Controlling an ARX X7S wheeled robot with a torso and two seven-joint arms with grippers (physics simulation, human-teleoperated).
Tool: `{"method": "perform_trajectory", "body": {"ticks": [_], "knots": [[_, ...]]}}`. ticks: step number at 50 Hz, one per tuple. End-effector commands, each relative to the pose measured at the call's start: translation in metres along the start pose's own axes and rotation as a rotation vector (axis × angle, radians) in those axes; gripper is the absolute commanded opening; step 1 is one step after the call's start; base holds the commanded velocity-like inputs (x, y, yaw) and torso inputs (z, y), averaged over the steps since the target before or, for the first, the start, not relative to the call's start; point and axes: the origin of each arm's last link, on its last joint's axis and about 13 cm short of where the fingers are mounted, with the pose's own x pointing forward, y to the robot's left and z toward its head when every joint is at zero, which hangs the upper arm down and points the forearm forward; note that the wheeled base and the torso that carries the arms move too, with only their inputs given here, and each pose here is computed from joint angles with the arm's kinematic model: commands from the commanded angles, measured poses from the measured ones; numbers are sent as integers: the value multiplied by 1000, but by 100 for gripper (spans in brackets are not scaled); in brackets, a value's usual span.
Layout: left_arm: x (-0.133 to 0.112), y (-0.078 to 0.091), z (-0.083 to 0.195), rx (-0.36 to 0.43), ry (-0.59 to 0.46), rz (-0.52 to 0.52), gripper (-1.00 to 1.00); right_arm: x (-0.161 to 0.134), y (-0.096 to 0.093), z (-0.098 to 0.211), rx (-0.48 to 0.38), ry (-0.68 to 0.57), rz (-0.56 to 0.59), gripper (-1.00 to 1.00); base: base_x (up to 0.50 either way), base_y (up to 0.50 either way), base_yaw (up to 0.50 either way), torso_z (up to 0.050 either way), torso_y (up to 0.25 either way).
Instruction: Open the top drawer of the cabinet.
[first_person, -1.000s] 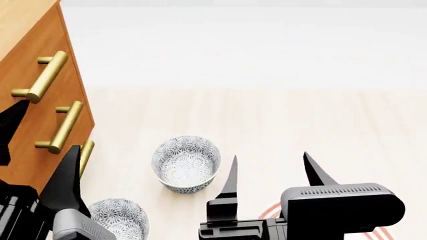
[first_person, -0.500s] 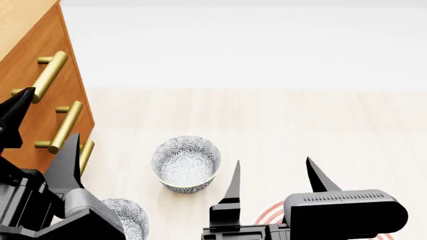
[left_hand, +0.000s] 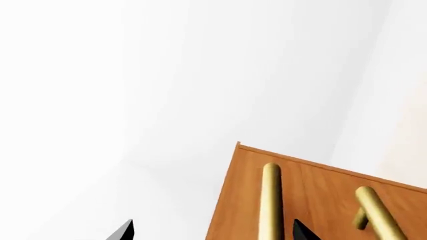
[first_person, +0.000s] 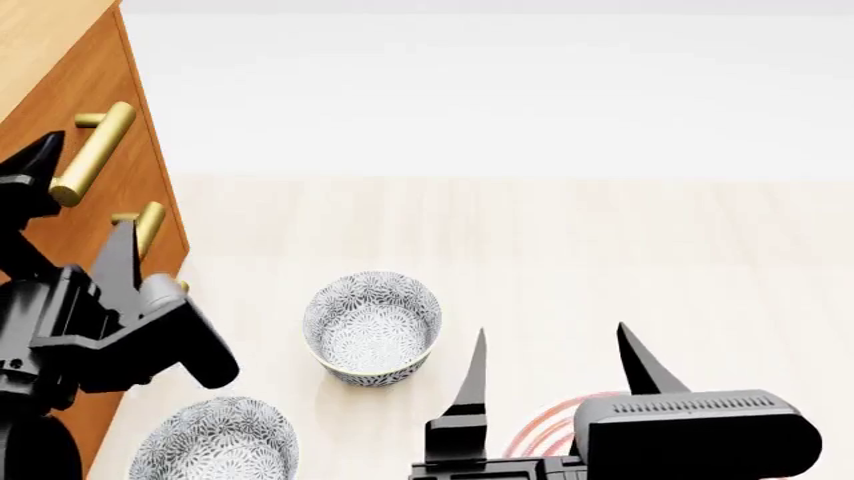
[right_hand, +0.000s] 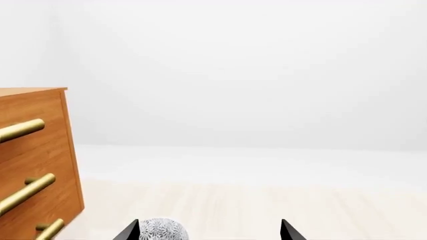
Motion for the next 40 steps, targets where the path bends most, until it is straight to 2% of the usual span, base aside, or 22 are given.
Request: {"method": "perform_trajectory", "body": {"ticks": [1, 13, 22, 40], "knots": [[18, -13, -12, 12, 59, -25, 100, 0, 0, -2, 4, 2, 3, 100, 0, 0, 0, 0, 0], [33, -28, -20, 36, 90, -29, 100, 1, 0, -5, 3, 8, -2, 100, 0, 0, 0, 0, 0], [46, -29, -23, 88, 102, 1, 100, 1, 1, -4, 2, 7, -2, 100, 0, 0, 0, 0, 0], [59, -41, -27, 108, 131, -8, 100, 1, -1, -3, 1, 8, -12, 100, 0, 0, 0, 0, 0]]}}
